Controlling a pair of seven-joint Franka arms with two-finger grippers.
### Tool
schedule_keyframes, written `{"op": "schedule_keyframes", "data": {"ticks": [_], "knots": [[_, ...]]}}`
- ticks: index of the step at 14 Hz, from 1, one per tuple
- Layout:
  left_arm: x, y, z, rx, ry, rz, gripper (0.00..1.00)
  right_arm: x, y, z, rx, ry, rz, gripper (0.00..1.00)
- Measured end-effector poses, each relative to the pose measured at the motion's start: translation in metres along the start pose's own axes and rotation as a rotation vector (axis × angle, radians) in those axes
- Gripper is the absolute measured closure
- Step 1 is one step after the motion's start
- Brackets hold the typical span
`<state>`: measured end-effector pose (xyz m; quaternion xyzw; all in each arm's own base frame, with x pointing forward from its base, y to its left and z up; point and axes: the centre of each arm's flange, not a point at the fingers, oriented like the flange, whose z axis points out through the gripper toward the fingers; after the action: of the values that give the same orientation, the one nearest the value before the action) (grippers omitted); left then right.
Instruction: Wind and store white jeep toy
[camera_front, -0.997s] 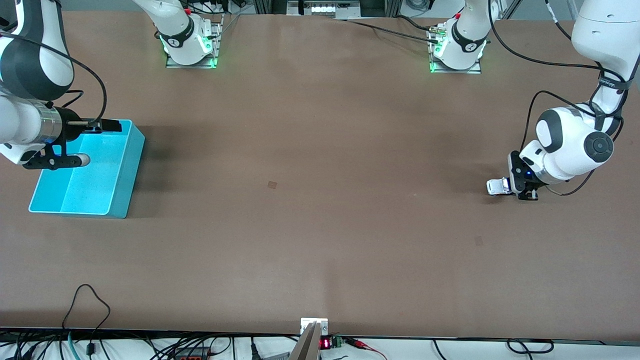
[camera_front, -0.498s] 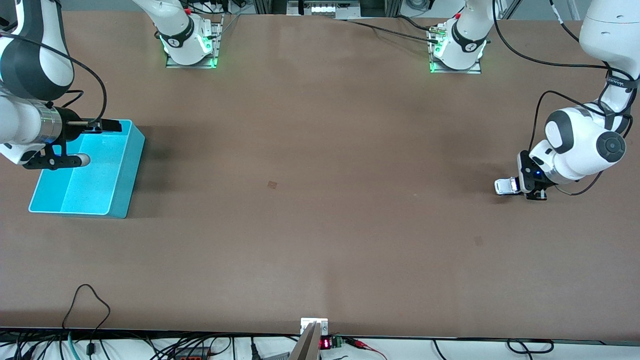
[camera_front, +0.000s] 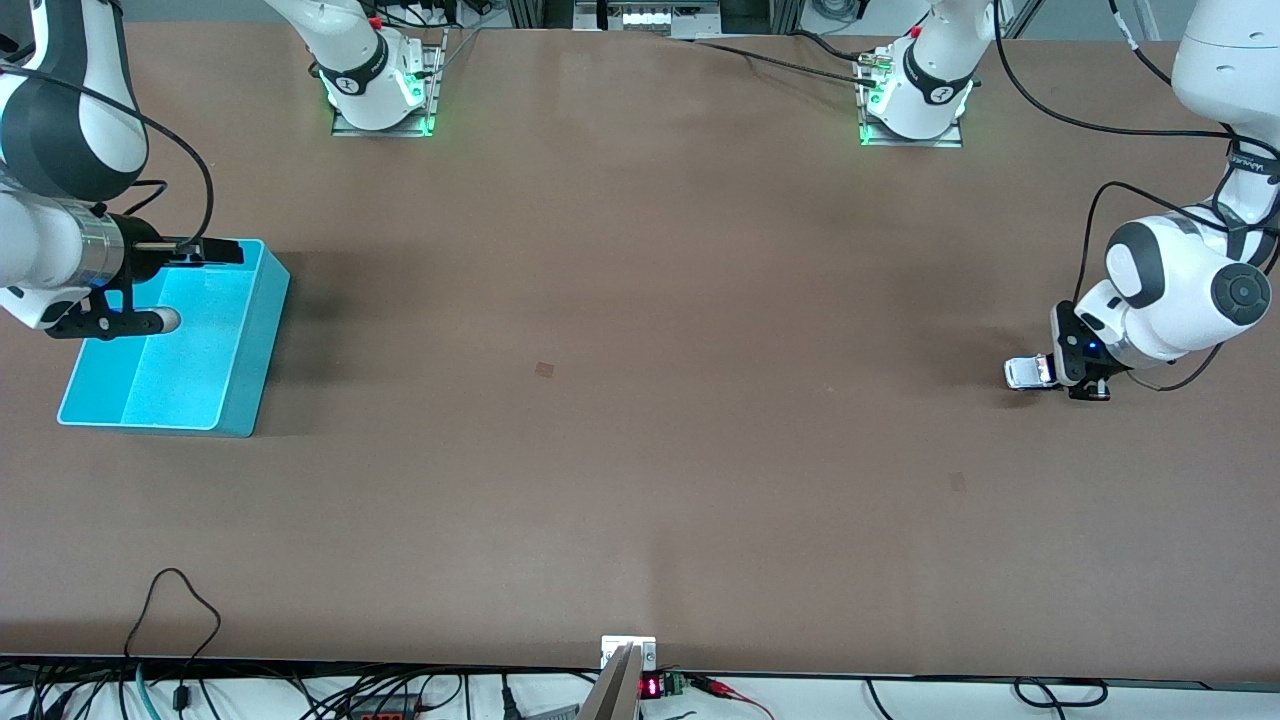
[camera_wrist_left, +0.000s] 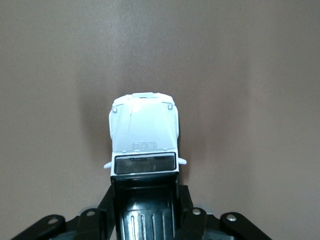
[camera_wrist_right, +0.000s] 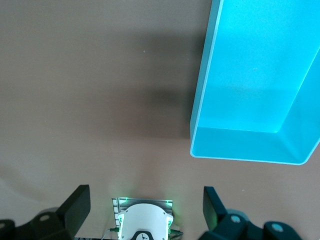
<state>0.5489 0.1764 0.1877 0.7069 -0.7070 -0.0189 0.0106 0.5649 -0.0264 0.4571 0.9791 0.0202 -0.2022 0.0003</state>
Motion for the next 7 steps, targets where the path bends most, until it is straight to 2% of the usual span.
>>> {"op": "schedule_keyframes", "data": {"ticks": [2,3,5,7], "knots": [[0.001,0.0,0.0,0.0,0.001,0.004,0.48,0.0,0.0,0.0,0.0,0.0,0.0,0.0],[0.005,0.0,0.005,-0.01,0.007,0.011,0.44,0.0,0.0,0.0,0.0,0.0,0.0,0.0],[0.019,-0.001,0.02,-0.037,0.029,0.032,0.26,0.0,0.0,0.0,0.0,0.0,0.001,0.0],[0.035,-0.005,0.013,-0.069,0.048,0.059,0.06,0.0,0.001,0.0,0.0,-0.001,0.001,0.0]]}}
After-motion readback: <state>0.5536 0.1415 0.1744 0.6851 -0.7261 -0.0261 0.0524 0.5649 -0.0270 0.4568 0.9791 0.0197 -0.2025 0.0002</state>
